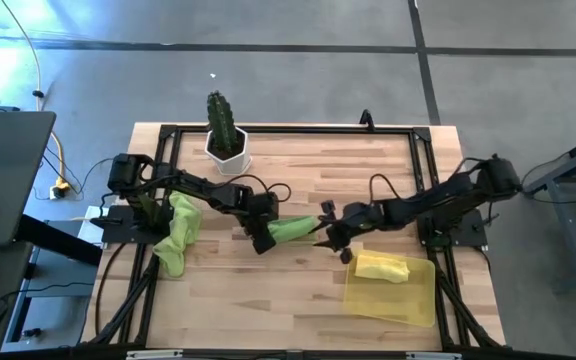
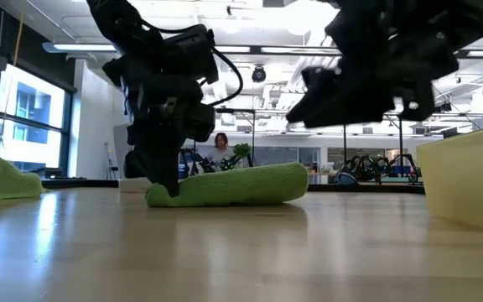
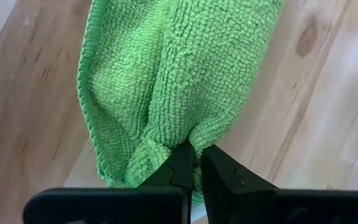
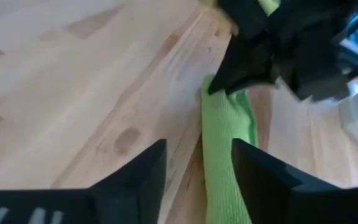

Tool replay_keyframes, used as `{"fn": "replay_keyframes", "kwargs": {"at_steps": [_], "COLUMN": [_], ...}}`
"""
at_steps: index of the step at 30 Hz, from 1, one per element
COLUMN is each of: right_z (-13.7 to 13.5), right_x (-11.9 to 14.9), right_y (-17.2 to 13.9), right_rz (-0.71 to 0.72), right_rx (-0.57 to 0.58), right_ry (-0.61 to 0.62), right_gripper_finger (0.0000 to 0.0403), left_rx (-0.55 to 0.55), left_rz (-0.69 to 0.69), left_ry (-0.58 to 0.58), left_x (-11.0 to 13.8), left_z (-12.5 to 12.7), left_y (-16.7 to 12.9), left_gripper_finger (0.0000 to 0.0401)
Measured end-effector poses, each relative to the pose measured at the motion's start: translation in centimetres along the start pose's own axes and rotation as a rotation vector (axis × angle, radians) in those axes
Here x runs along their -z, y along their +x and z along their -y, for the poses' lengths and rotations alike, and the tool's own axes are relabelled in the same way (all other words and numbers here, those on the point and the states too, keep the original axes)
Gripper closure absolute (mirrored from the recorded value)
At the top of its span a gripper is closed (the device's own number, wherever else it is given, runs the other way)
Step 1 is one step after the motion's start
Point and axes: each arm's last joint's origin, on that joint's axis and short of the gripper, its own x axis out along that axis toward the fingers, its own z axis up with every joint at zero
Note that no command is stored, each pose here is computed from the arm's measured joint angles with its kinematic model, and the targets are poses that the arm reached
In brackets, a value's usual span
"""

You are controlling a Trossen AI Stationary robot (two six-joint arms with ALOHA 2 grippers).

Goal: Roll microfiber towels into tight, uniform cylinder then place into a basket
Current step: Roll the green towel

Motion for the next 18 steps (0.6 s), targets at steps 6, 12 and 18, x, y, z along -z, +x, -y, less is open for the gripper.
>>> {"fn": "replay_keyframes", "kwargs": {"at_steps": [6, 12, 18], "right_z": [0.7, 1.2, 0.9], "right_x": [1.4, 2.7, 3.9], "right_y": [2.6, 4.1, 4.8], "right_rz": [-0.097, -0.207, -0.271], "right_rx": [0.01, 0.029, 0.016], "right_ry": [-0.007, -0.033, -0.064], "right_gripper_finger": [0.0204, 0.0204, 0.0204], "left_rx": [-0.002, -0.001, 0.004], "left_rz": [0.002, 0.002, 0.011], "left_ry": [-0.003, -0.011, -0.034], "left_x": [0.0, 0.0, -0.1], "left_z": [0.0, 0.0, 0.0], "left_y": [0.0, 0.0, 0.0], "left_gripper_finger": [0.0395, 0.0395, 0.0395]}}
